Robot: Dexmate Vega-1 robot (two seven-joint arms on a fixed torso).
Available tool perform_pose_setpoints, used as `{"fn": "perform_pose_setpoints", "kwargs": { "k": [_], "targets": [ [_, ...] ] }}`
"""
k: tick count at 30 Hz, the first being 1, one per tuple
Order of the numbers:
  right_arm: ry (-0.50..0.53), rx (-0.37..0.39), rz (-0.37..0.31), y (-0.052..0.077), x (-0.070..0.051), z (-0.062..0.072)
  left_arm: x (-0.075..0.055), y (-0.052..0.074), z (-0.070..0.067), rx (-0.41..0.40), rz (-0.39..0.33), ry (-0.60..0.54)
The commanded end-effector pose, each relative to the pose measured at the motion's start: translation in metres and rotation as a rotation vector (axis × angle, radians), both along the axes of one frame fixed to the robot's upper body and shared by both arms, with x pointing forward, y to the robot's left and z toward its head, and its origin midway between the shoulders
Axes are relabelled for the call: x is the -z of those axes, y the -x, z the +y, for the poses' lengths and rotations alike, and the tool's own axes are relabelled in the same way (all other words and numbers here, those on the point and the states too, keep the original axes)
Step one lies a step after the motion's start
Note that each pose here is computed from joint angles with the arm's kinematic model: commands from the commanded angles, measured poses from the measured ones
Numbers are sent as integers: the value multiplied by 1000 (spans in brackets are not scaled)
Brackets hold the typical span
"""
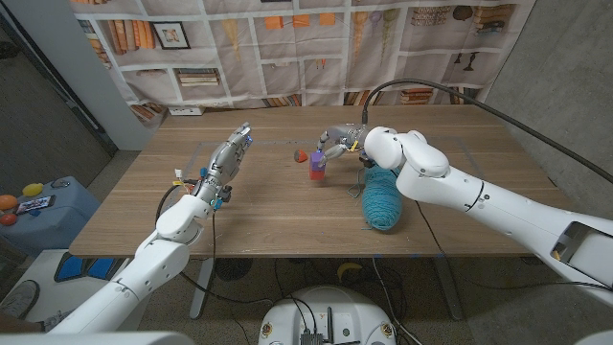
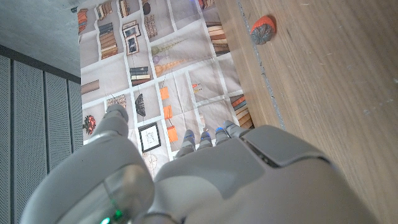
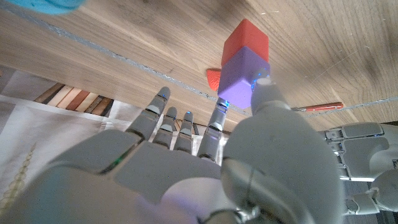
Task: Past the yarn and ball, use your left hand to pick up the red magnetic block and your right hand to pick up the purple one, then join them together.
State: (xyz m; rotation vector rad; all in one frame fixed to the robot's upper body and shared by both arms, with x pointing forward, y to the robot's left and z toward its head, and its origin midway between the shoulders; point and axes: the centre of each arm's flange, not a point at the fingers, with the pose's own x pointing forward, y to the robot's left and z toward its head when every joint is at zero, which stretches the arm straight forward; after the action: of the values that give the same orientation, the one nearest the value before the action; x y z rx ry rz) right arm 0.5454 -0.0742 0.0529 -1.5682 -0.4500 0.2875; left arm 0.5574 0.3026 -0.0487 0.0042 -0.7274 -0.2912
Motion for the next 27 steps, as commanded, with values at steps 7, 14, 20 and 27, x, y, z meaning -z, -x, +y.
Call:
{"fn": "perform_pose_setpoints", "kwargs": {
  "k": [7,14,20,27],
  "targets": [
    [6,40,33,-13,17,-3,2,0,-5,15,-6,5],
    [14,59,49,-17,18,-1,6,2,-6,12,-4,16],
    [18,69,45,-18,19,0,8,4,-5,7,-2,23],
    [27,71,39,-19,22,4,9,5,-4,5,-1,24]
  ]
}}
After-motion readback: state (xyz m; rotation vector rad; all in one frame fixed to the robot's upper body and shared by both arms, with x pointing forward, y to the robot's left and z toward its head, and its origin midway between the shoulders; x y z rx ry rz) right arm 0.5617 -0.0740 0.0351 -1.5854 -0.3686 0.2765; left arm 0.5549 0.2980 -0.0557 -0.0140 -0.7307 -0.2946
